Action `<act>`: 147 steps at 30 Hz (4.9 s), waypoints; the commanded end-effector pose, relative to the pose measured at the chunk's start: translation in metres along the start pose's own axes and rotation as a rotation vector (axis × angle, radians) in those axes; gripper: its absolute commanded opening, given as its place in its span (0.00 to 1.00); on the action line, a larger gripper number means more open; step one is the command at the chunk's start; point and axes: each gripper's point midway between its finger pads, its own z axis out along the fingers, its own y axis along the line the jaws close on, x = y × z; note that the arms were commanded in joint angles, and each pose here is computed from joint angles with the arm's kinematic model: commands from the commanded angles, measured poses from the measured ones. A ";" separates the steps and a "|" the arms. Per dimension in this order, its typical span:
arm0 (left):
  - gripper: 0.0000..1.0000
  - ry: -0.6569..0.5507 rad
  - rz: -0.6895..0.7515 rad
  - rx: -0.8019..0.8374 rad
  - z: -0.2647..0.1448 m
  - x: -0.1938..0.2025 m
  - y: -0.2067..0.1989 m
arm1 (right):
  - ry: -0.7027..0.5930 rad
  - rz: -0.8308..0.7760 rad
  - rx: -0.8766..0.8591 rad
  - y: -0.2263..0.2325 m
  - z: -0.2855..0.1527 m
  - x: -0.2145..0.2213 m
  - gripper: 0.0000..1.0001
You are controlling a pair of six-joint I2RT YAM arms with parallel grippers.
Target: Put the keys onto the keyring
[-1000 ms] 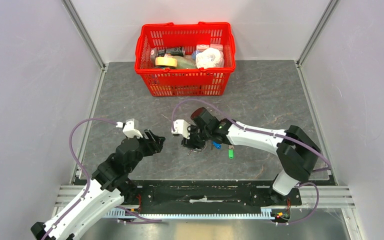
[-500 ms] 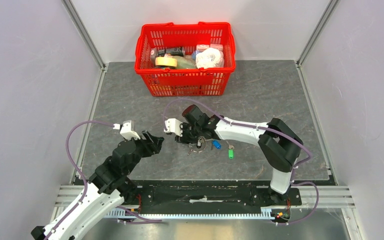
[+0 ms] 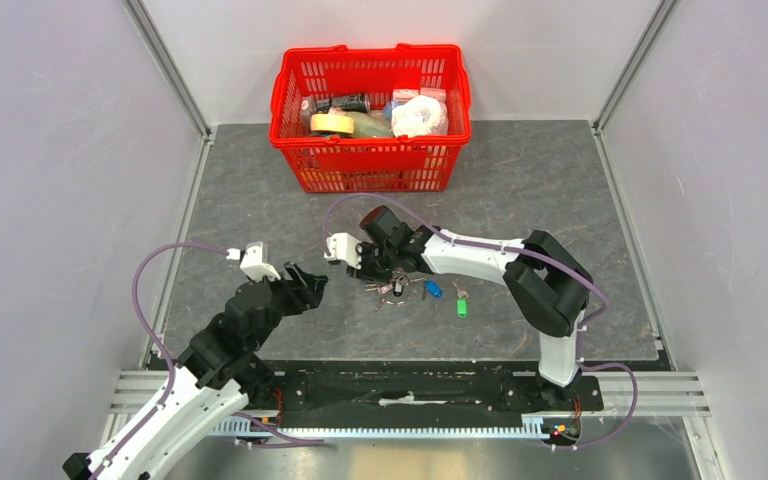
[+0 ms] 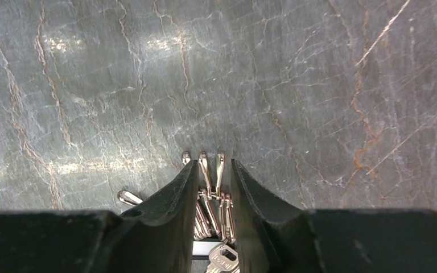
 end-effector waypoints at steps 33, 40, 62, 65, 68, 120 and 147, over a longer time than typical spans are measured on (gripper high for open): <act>0.76 -0.040 -0.008 -0.008 0.000 -0.006 0.002 | -0.043 -0.036 -0.112 0.033 -0.011 -0.010 0.24; 0.76 -0.038 -0.009 -0.010 0.001 -0.005 0.003 | -0.041 -0.031 -0.122 0.033 -0.004 -0.010 0.22; 0.76 -0.041 -0.008 -0.019 0.001 -0.006 0.004 | -0.025 -0.013 -0.148 0.035 0.014 0.000 0.16; 0.77 -0.040 -0.007 -0.018 0.001 -0.005 0.004 | -0.018 -0.012 -0.145 0.034 0.016 0.001 0.14; 0.77 -0.038 -0.007 -0.020 0.002 -0.005 0.004 | -0.014 -0.012 -0.140 0.033 0.018 0.002 0.13; 0.77 -0.035 -0.004 -0.021 0.003 -0.004 0.005 | -0.039 -0.012 -0.077 0.009 0.015 -0.003 0.34; 0.77 -0.028 -0.001 -0.027 0.004 -0.002 0.006 | 0.057 0.001 -0.085 0.017 0.017 0.029 0.29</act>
